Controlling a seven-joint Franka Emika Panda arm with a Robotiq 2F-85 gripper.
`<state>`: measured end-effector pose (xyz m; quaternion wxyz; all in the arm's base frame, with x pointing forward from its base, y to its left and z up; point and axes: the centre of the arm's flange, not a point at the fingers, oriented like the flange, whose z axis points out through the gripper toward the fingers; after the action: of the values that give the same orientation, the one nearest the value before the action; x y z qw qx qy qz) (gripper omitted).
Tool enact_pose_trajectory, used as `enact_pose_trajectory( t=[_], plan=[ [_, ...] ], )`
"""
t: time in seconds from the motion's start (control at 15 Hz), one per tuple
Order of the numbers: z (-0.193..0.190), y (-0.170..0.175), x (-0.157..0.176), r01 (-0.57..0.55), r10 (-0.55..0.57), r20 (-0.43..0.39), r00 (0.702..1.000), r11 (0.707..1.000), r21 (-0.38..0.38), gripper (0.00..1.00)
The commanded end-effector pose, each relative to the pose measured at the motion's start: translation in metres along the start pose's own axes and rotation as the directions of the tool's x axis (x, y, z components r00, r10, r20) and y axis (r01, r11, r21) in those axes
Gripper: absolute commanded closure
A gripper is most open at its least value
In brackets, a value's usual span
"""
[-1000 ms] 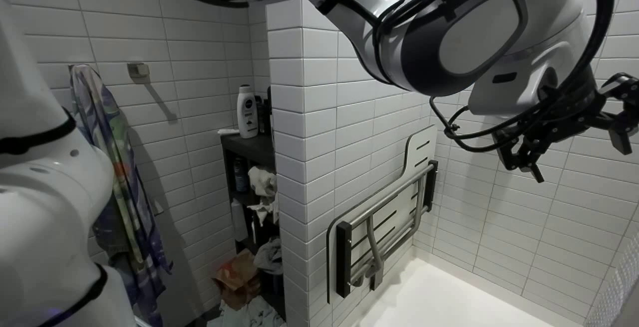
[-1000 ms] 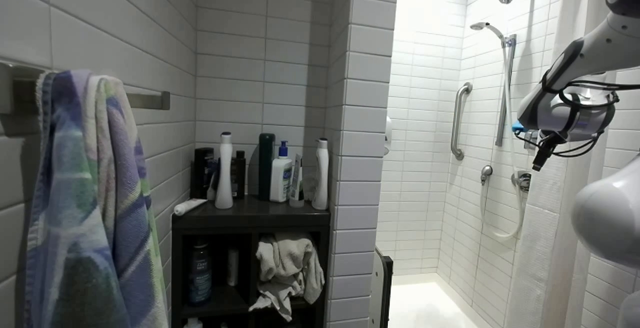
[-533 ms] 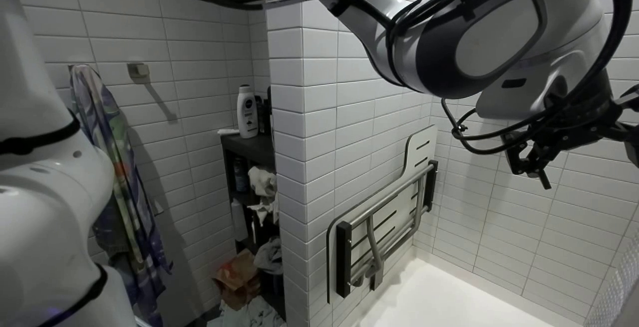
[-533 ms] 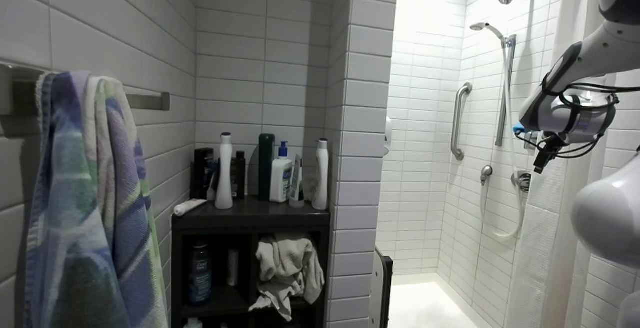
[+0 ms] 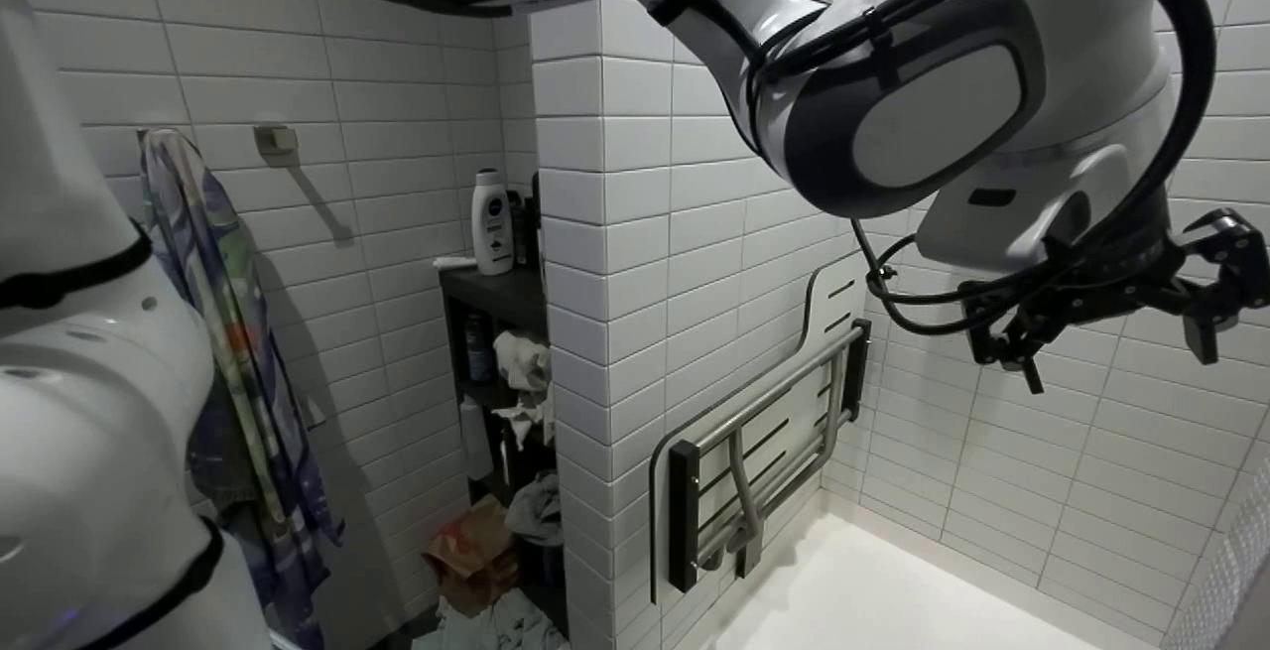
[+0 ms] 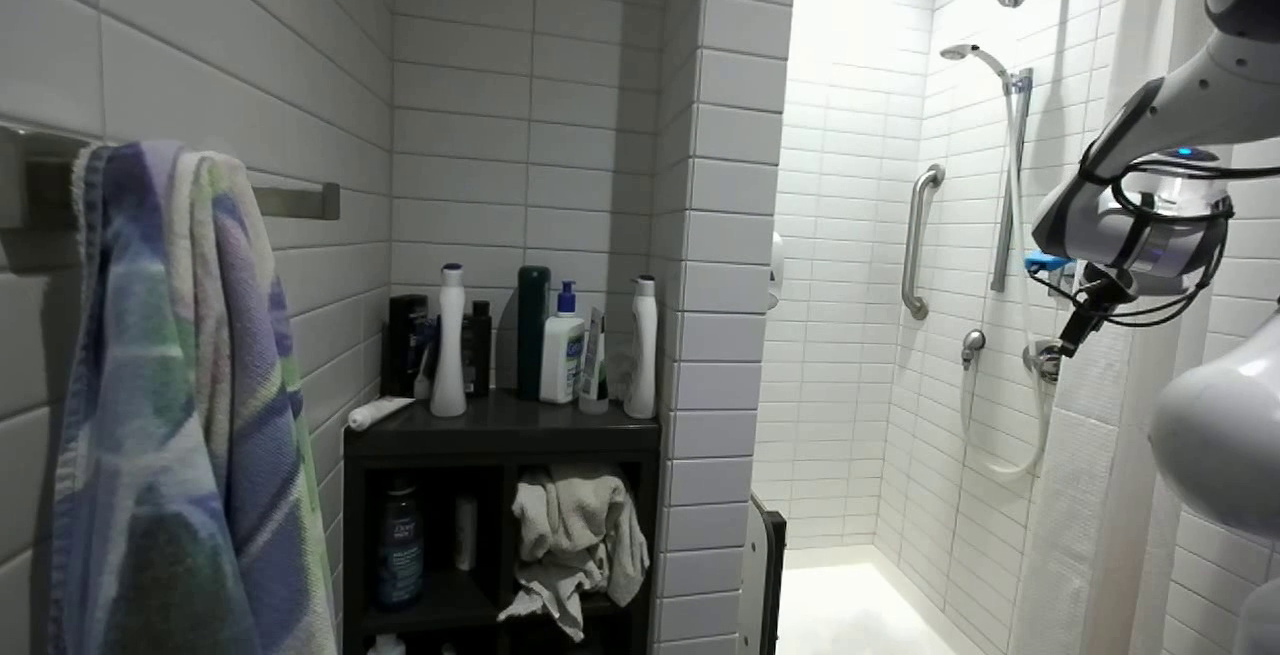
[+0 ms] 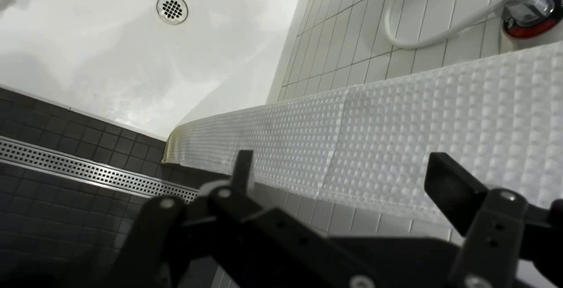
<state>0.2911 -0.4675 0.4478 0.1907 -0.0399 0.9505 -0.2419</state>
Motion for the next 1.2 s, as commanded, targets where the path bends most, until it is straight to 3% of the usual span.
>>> enact_pose_trajectory(
  t=[0.0, 0.53, 1.13],
  plan=[
    [-0.011, 0.007, 0.030, -0.044, 0.044, -0.025, 0.999, 0.999, -0.012, 0.00],
    [-0.016, -0.003, 0.088, -0.153, 0.155, -0.128, 0.980, 0.988, 0.030, 0.00],
    [0.015, -0.023, 0.058, -0.355, 0.363, -0.116, 0.924, 0.931, 0.088, 0.00]
  ],
)
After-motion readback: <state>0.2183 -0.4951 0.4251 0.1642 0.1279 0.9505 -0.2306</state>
